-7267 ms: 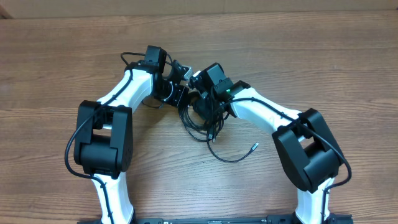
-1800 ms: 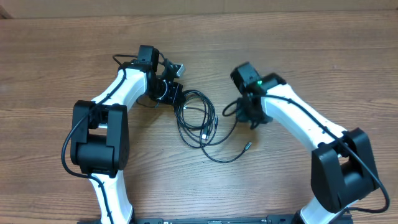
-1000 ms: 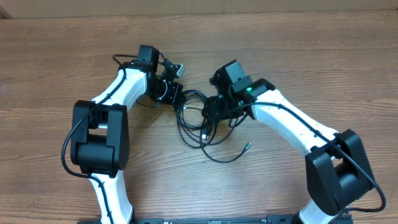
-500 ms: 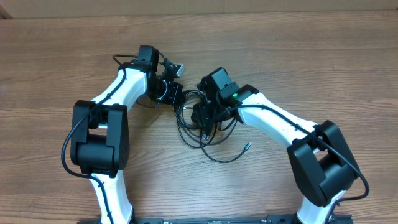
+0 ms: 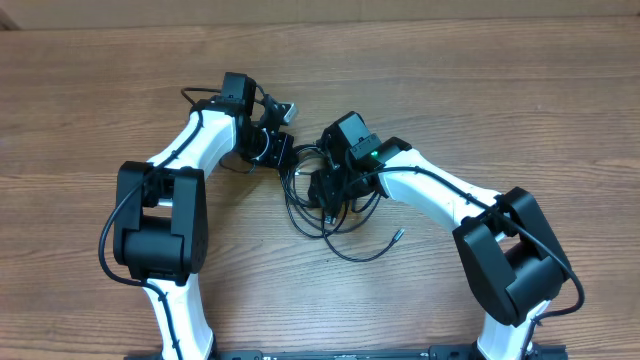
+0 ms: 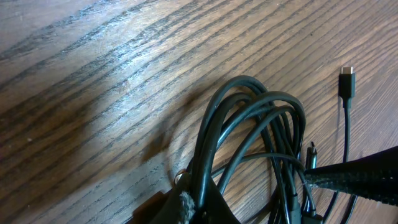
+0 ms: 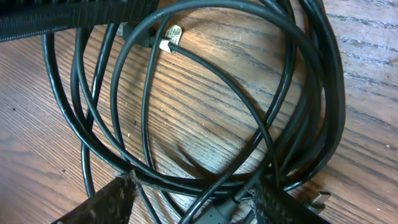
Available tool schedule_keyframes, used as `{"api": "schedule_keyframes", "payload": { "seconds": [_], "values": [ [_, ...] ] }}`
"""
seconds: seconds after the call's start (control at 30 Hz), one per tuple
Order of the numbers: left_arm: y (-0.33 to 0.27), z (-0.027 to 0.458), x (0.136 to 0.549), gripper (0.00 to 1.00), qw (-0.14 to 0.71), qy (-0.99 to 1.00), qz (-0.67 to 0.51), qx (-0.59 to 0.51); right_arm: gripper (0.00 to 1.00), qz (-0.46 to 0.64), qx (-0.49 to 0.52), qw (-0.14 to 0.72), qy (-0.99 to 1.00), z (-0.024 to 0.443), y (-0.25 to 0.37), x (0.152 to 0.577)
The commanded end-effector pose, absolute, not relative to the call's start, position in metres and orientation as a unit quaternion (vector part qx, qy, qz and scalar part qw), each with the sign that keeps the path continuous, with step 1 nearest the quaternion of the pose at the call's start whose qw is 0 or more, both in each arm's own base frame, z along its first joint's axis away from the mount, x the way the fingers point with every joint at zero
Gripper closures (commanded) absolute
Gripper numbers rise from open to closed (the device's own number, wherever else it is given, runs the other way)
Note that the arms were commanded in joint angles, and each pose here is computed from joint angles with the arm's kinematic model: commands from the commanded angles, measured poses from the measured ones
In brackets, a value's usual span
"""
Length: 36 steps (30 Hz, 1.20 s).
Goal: Untangle cables
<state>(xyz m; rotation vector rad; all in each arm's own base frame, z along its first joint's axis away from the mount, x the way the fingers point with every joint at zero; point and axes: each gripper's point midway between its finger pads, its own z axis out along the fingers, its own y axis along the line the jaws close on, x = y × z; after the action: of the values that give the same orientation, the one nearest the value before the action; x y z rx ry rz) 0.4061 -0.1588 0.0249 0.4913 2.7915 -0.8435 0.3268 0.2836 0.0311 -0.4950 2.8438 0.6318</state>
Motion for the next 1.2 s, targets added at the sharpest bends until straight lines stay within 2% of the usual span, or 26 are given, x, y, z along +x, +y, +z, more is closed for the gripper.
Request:
{"api": "schedule_keyframes", "payload": {
  "seconds": [0.0,1.17],
  "values": [
    [-0.161,0.026,0.410,0.95,0.093,0.937,-0.297,0.161,0.39,0.212,-0.172,0.092,0.957,0.028,0.284,0.325],
    [-0.161,0.026,0.409,0.95,0.093,0.937,-0.297,0.162,0.39,0.230,-0.177,0.078,0.954,0.030,0.290,0.317]
  ]
}}
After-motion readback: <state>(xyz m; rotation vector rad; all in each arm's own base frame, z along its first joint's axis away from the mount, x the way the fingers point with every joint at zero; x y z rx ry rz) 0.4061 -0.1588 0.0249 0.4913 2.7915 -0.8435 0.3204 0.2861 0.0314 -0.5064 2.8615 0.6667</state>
